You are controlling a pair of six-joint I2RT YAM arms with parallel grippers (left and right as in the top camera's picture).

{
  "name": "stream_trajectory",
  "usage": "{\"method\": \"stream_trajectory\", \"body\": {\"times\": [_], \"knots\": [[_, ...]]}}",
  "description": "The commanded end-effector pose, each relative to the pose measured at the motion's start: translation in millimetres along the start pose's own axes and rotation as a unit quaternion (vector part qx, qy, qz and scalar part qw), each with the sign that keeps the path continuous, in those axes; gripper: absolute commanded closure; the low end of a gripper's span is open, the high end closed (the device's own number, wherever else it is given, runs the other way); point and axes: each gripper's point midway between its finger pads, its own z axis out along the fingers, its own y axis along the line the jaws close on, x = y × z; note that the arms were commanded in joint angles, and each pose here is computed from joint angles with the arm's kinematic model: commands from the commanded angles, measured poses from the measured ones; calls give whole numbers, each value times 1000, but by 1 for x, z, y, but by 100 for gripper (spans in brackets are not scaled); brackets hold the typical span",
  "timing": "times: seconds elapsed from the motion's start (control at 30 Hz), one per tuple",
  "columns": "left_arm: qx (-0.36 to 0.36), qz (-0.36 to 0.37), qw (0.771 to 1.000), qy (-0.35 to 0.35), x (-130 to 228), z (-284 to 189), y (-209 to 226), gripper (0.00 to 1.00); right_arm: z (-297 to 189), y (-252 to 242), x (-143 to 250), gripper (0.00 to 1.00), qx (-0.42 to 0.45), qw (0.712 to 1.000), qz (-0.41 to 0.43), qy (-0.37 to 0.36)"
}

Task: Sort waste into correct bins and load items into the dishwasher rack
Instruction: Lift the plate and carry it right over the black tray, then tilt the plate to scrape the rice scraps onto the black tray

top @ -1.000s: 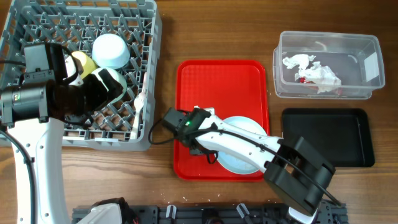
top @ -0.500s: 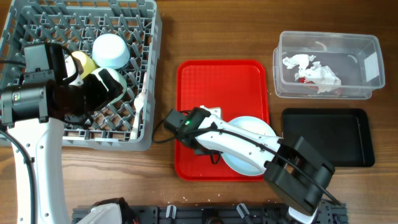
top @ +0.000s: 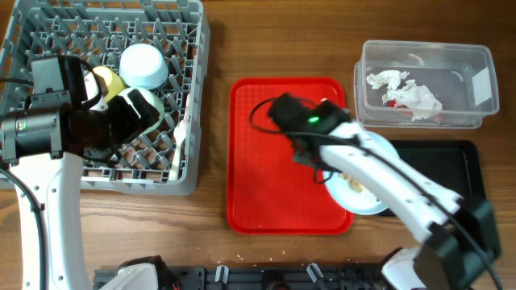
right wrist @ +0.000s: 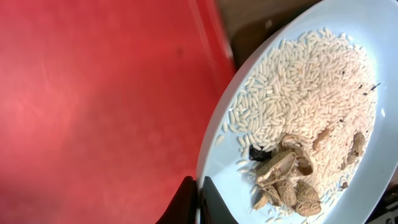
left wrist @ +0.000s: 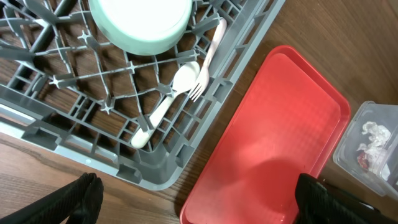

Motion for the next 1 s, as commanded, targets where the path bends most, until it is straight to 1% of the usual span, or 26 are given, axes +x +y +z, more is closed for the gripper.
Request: {"method": "stream_trajectory", "body": {"times": [0.0,0.17,0.4,0.67,0.83,0.97], "knots": [[0,-6,1000,-4,-1,-1,1,0,-16,-27,-29,96,-22,1000,6,-21],[0,-6,1000,-4,-1,-1,1,0,-4,-64,-58,96,-23,999,43,-8],[0,-6,1000,-4,-1,-1,1,0,13,-92,-87,96,-87,992,92,23],[0,-6,1000,-4,-1,-1,1,0,22,-127,-106,96,-200,965,156,59],[0,-6,1000,-4,-1,-1,1,0,18,-149,-112,96,-278,940,188,67],[0,-6,1000,-4,-1,-1,1,0,16,-166,-113,96,-315,921,219,68]]}}
